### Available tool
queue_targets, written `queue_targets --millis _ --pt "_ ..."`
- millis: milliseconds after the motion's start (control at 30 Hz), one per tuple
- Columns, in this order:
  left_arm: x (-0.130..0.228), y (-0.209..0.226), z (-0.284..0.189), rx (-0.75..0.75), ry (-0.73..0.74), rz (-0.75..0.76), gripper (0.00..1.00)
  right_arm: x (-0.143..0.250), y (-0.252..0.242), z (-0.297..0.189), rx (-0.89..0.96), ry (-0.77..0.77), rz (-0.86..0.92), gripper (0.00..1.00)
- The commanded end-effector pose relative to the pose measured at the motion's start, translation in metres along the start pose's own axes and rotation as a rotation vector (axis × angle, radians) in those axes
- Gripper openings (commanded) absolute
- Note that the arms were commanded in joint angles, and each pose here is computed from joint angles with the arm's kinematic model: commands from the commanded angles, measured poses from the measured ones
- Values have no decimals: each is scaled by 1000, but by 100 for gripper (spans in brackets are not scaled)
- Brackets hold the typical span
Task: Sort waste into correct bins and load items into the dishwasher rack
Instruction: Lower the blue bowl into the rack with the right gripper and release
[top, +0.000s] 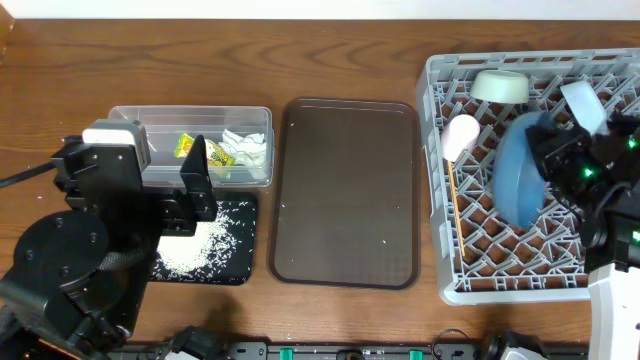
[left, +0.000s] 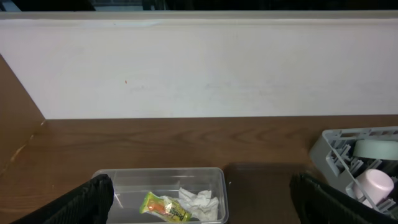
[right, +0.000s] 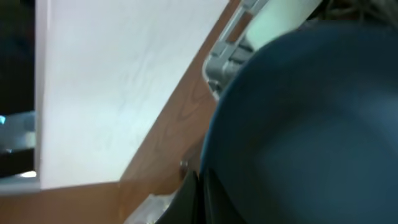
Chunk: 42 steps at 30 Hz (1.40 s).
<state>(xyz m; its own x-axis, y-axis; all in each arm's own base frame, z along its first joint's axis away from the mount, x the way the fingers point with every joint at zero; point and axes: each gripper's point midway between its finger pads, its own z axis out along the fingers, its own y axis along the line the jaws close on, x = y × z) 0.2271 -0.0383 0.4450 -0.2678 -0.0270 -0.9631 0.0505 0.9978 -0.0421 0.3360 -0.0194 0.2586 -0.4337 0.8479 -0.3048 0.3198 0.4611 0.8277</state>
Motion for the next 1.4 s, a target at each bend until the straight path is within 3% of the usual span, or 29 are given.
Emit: queue_targets --millis 0,167,433,1367 --pt "-5 4 -3 -19 -17 -1 93 2 -13 2 -33 24 38 1" --pt "-5 4 -3 -19 -17 -1 93 3 0 2 -180 66 20 1" --pt "-5 4 -3 -19 -17 -1 93 3 61 -20 -462 131 -63 1" --pt "-5 4 -3 -19 -17 -1 93 -6 -2 -15 -415 84 4 1"
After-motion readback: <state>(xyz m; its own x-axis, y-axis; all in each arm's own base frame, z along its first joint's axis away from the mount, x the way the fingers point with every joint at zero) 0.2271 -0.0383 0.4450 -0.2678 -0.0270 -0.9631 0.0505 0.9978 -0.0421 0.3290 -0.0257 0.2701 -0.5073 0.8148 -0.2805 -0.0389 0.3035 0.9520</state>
